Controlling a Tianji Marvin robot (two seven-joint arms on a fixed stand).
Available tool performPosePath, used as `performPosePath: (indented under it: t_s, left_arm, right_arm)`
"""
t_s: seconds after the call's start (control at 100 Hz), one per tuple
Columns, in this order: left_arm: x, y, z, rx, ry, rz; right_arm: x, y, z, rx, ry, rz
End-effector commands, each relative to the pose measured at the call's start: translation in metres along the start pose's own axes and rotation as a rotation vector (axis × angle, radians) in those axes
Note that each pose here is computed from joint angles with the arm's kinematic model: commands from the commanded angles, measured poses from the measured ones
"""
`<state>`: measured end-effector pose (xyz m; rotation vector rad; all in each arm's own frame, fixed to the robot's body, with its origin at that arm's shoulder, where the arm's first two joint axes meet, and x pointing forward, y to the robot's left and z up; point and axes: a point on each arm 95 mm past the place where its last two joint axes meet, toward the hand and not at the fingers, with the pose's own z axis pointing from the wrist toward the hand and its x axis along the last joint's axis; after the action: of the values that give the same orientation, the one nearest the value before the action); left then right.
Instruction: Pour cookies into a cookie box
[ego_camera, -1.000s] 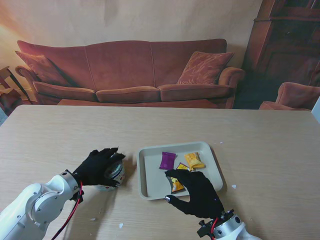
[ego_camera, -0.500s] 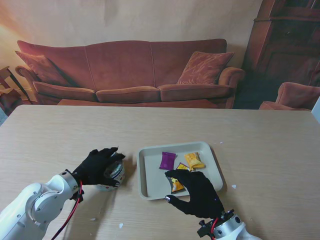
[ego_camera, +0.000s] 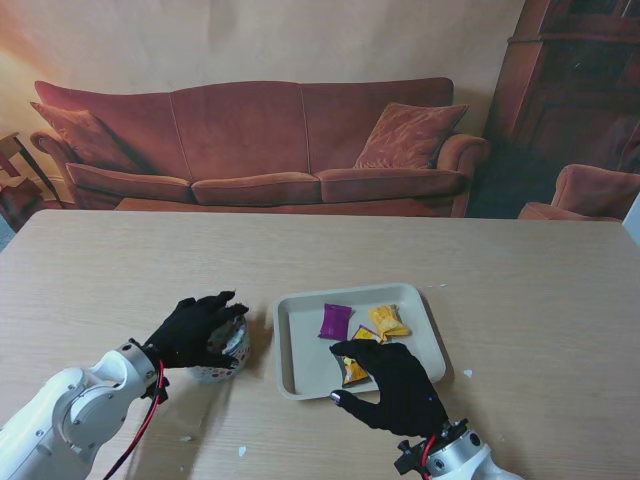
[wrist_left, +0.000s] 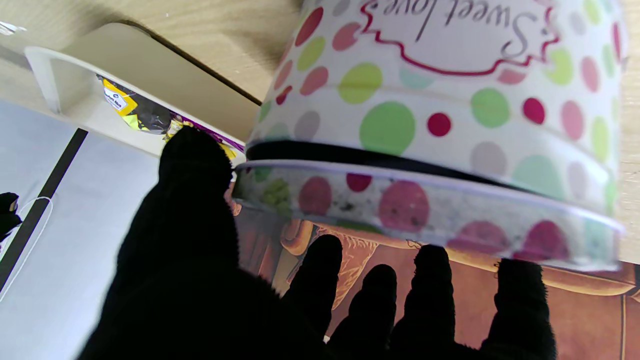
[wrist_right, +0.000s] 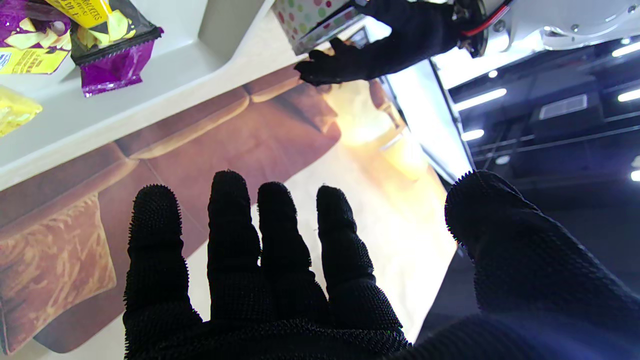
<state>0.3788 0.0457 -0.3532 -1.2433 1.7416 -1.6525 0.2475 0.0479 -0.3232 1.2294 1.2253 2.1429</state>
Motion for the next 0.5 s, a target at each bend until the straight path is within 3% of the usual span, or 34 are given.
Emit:
performPosePath:
  t_s: [0.0,0.49]
  left_arm:
    - [0.0055,0.0095,-0.0011,-0.024,0.012,-0.014]
    - [0.0080,0.0057,-0.0015,0.018,0.037,0.011]
  right_arm:
    - [0.0022,-0.0029,-0.0007,0.015,-0.003,0.004]
    - [0.0016,-0.0028,-0.0011,0.023,-0.005,-0.007]
